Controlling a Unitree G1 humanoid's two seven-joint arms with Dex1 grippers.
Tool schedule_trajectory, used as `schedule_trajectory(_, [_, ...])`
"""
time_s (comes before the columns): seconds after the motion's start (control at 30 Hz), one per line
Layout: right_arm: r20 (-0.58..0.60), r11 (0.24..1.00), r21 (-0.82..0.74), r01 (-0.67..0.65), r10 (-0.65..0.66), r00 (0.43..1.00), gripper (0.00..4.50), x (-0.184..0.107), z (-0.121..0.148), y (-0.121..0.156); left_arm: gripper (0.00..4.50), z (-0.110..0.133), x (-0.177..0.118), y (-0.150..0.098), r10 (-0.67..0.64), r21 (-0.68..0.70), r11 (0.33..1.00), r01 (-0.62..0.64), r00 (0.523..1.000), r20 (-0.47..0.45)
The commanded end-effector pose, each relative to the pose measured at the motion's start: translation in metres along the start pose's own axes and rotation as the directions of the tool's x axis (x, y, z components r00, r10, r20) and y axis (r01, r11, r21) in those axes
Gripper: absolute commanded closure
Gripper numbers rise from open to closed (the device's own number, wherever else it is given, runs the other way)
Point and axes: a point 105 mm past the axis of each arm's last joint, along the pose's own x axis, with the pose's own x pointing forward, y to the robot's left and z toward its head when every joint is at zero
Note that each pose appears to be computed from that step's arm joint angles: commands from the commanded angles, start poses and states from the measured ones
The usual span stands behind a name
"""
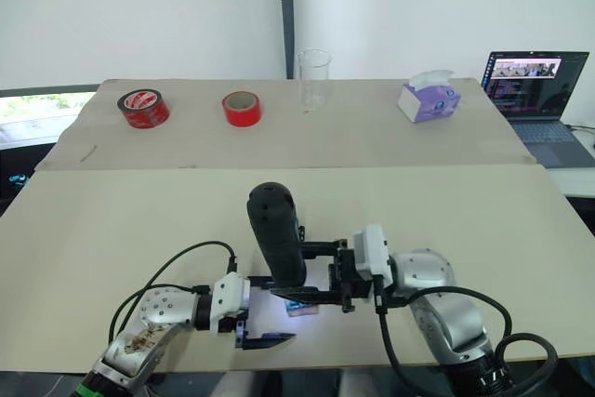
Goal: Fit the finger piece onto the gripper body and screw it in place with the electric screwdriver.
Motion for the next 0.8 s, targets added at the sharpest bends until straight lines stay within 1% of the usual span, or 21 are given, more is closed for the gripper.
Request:
schedule_trajectory(0.03, [0.054, 0.997, -0.069, -0.017, 0.021, 0.998, 2.57, 0.0025, 0.0208, 0.0013, 0.02, -0.0181, 0.0037, -0.0061, -0.004, -0.077, 0.997, 0.000, 0.998, -0.055])
schedule_trajectory(0.8, [0.051, 0.998, -0.049, -0.035, 0.038, 0.998, 2.57, 0.0071, 0.0177, 0.0057, 0.02, -0.0172, 0.0045, -0.0072, -0.007, -0.094, 0.996, 0.001, 0.998, -0.060])
